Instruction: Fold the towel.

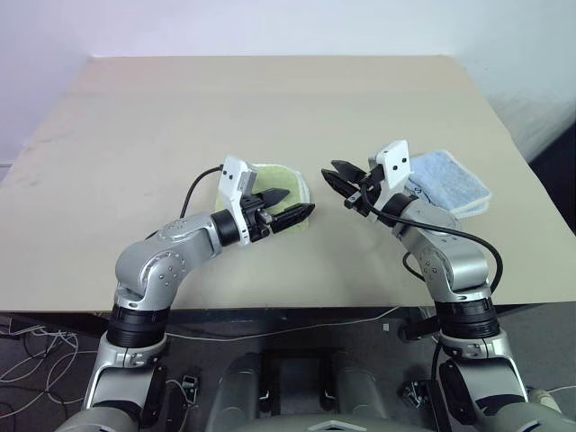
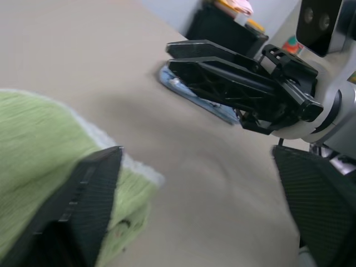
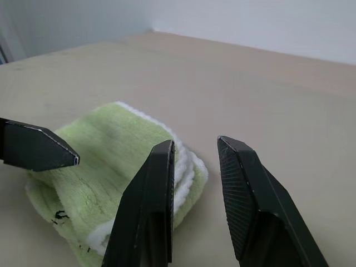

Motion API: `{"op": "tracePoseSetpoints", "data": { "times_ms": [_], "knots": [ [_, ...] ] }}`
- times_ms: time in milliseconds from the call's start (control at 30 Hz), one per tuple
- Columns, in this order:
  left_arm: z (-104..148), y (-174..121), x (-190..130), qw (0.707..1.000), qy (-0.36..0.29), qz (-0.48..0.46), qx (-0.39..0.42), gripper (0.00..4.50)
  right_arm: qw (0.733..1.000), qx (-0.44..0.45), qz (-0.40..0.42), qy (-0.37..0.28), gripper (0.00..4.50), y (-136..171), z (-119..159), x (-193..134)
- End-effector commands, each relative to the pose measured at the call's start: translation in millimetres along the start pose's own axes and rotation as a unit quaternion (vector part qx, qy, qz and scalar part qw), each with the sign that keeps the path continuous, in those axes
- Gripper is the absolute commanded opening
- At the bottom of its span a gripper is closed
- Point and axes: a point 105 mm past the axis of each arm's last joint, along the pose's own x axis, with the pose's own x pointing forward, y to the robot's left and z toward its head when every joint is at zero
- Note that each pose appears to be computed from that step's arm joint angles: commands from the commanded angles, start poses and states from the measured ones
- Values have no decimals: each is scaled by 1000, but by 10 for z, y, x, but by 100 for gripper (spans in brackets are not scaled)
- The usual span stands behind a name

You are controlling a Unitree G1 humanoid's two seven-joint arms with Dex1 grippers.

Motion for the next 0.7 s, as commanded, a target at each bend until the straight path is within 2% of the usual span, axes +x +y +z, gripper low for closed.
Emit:
{"op": "tracePoseSetpoints", "data": {
  "times_ms": [33, 133, 200, 333, 433, 500, 700],
  "knots": [
    [212, 179, -153, 997, -54, 54, -22, 448, 999, -13, 14, -27, 125, 44, 168, 28],
    [368, 533, -345, 968, -154, 127, -155, 385, 999, -1, 30, -22, 72, 101, 143, 65],
    [366, 586, -386, 959, -166, 141, -179, 320, 999, 2, 36, -20, 6, 127, 134, 84],
    [216, 621, -384, 974, -114, 171, -98, 180, 998, 20, 66, -15, 0, 275, 89, 207],
    [120, 683, -383, 978, -87, 180, -50, 90, 997, 26, 79, 7, 0, 357, -57, 308],
    [-30, 755, -370, 980, -38, 193, 2, 14, 995, 27, 82, 39, 0, 403, -258, 383],
    [-535, 1016, -411, 965, 92, 229, 87, 4, 985, 26, 76, 153, 0, 468, -952, 441]
  ]
}}
